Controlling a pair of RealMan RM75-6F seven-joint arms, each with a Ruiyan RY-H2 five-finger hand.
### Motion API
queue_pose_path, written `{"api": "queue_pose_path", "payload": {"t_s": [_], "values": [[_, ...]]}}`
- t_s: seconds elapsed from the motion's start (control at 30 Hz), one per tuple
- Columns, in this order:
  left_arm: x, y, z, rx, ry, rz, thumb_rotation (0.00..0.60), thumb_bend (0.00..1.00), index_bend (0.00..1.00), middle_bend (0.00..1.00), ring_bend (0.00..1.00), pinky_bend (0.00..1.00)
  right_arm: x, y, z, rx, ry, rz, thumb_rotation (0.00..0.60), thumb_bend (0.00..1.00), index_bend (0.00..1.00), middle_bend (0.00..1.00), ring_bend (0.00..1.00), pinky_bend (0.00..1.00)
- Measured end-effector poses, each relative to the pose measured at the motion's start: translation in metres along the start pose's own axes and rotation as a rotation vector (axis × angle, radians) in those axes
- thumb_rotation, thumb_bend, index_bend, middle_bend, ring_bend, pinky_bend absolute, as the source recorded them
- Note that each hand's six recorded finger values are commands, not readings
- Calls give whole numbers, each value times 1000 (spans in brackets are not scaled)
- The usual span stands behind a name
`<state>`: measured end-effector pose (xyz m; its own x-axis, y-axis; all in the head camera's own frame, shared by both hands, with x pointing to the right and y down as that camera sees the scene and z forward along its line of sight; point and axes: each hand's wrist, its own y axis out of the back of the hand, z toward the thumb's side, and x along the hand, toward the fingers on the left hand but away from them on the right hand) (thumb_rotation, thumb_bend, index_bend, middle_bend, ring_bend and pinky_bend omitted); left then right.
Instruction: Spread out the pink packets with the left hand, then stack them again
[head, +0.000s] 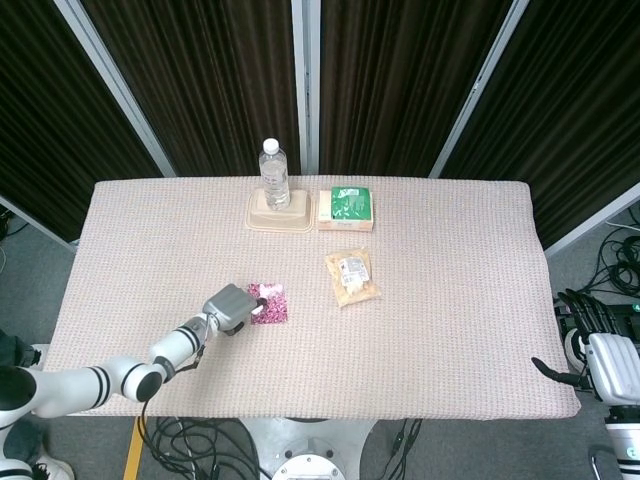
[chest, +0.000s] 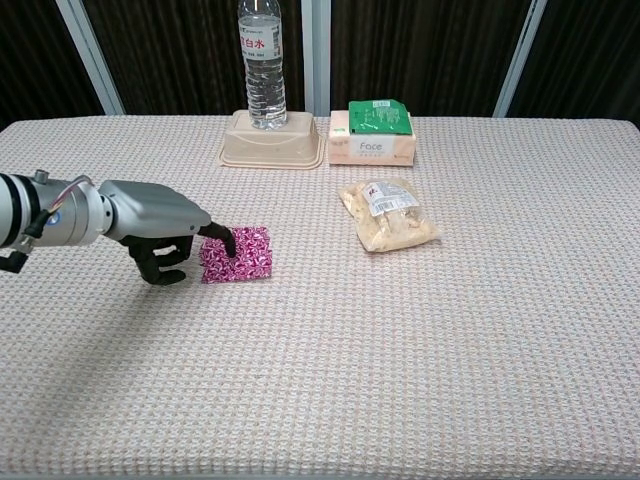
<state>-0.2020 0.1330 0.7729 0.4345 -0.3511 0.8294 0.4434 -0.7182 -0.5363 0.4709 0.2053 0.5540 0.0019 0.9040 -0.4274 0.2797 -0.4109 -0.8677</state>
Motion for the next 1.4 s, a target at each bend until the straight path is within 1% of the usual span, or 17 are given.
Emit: {"api": "queue_pose_path", "payload": {"t_s": [0.27,0.33,0.47,0.57,0.73,1.0,1.2,1.4], "values": [[-16,4,19,24,-25,-23,600,507,249,920,909,999,1,2,-1,-1,-1,-8,487,62,86,55,0,0],[-19,8,21,27,-21,-11,600,506,249,919,909,999,2,2,-1,-2,-2,-8,484,62,86,55,0,0],[-25,21,24,36,-3,38,600,506,249,918,909,999,2,2,-2,-3,-3,-8,492,61,86,56,0,0],[-24,26,23,39,14,69,600,504,249,918,909,998,2,2,-2,-4,-4,-9,490,61,85,55,0,0],[-11,25,18,38,37,84,600,503,249,923,909,991,3,2,-4,-3,-10,-9,487,62,86,55,0,0],[12,18,13,21,58,81,600,503,249,923,909,991,3,2,-6,-3,-16,-6,487,63,86,55,0,0],[16,11,12,28,55,59,600,503,250,923,909,990,3,2,-6,-5,-17,-8,485,60,86,55,0,0],[11,10,3,44,70,49,600,503,250,923,909,990,3,3,-6,-5,-18,-11,490,60,86,56,0,0]]}}
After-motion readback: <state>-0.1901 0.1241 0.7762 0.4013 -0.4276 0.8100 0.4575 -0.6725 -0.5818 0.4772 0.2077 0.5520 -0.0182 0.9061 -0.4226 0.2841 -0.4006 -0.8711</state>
